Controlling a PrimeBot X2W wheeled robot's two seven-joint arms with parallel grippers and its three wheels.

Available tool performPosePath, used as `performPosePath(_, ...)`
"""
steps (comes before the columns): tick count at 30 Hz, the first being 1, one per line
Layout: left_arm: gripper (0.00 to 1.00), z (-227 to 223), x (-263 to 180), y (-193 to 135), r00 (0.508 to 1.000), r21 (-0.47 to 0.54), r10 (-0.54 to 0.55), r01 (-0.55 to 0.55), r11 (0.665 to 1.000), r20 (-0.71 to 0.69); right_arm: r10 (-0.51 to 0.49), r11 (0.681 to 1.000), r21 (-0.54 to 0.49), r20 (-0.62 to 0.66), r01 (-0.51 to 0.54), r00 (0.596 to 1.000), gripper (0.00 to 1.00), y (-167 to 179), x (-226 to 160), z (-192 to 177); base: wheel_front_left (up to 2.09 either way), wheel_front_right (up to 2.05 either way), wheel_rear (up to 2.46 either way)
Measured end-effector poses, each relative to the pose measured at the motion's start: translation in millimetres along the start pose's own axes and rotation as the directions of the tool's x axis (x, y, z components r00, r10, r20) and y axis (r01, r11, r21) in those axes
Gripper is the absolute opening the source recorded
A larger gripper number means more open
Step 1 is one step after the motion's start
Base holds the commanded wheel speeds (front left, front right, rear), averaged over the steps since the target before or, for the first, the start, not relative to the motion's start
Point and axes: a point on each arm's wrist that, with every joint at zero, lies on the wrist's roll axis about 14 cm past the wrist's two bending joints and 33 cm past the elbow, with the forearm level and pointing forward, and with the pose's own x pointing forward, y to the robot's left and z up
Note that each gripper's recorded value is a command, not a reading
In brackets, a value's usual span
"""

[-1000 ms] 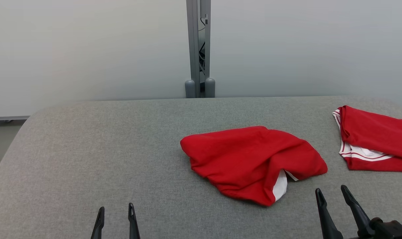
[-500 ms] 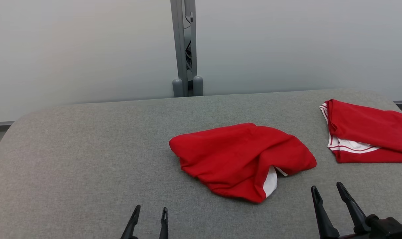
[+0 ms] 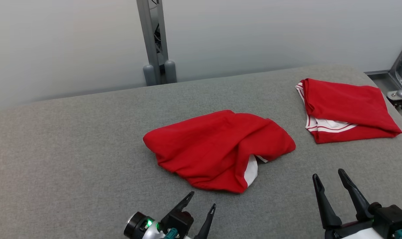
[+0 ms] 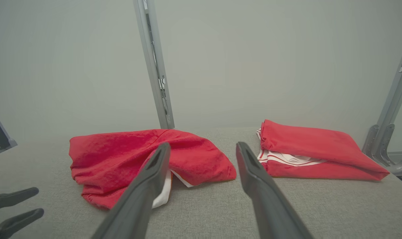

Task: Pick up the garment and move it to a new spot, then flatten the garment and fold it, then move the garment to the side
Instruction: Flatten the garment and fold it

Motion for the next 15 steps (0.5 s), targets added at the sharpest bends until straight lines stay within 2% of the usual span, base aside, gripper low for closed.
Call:
performPosePath(6, 1.0, -23, 36, 8, 0.993, 0.209, -0.056, 0.078, 0.975, -0.107, -0.01, 1.0, 0.004, -0.043, 0.01, 0.999, 1.0, -7, 7, -12, 0.0, 0.0, 0.0)
performPosePath(9, 1.0, -28, 50, 20, 0.991, 0.256, -0.036, 0.068, 0.964, -0.127, -0.014, 1.0, 0.019, -0.066, 0.015, 0.998, 1.0, -9, 12, -19, 0.0, 0.0, 0.0)
performPosePath(15, 1.0, -44, 68, 17, 0.979, 0.297, -0.088, 0.14, 0.945, -0.182, -0.029, 0.999, 0.017, -0.081, 0.03, 0.996, 1.0, -18, 22, -22, 0.0, 0.0, 0.0)
